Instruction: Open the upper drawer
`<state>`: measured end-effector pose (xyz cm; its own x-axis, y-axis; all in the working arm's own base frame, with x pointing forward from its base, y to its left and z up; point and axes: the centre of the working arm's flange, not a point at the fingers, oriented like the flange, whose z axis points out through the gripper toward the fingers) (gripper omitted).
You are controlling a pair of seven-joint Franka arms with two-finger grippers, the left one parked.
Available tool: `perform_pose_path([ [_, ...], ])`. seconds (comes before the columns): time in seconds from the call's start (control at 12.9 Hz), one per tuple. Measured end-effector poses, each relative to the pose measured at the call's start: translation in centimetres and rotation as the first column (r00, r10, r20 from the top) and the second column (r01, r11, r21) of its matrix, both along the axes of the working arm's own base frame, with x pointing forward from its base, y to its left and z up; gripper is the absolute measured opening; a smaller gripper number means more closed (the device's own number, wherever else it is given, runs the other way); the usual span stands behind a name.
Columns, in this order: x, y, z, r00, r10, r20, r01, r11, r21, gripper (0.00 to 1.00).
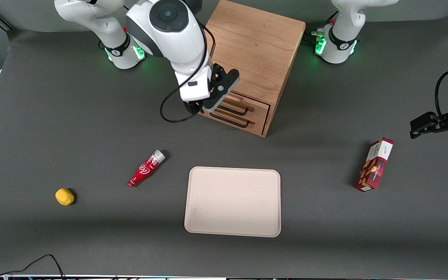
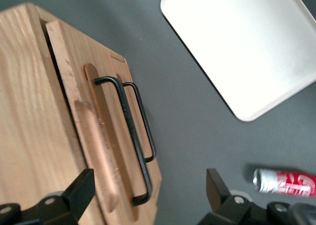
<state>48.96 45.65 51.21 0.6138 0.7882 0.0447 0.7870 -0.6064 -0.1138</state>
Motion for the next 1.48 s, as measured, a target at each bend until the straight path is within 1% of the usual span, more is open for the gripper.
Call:
perform_pose_path([
  [0.16, 1.2, -0.2, -1.5, 0.998, 0.066, 0.000, -0.066, 0.998, 0.014, 1.00],
  [0.23, 1.5, 0.0, -2.5, 0.996, 0.087, -0.007, -0.087, 0.996, 0.018, 1.00],
  [0.54, 2.0, 0.5, -6.3, 0.990, 0.129, -0.061, -0.129, 0.992, 0.011, 1.00],
  [0.78, 2.2, 0.5, -7.8, 0.985, 0.154, -0.081, -0.154, 0.988, 0.010, 1.00],
  [0.93, 2.4, 0.7, -8.6, 0.980, 0.178, -0.083, -0.177, 0.984, 0.019, 1.00],
  [1.09, 2.7, 0.9, -9.1, 0.979, 0.190, -0.074, -0.188, 0.982, 0.033, 1.00],
  [1.32, 3.0, 1.1, -9.5, 0.980, 0.191, -0.063, -0.188, 0.981, 0.047, 1.00],
  [1.48, 3.0, 1.2, -9.8, 0.979, 0.192, -0.065, -0.189, 0.981, 0.050, 1.00],
])
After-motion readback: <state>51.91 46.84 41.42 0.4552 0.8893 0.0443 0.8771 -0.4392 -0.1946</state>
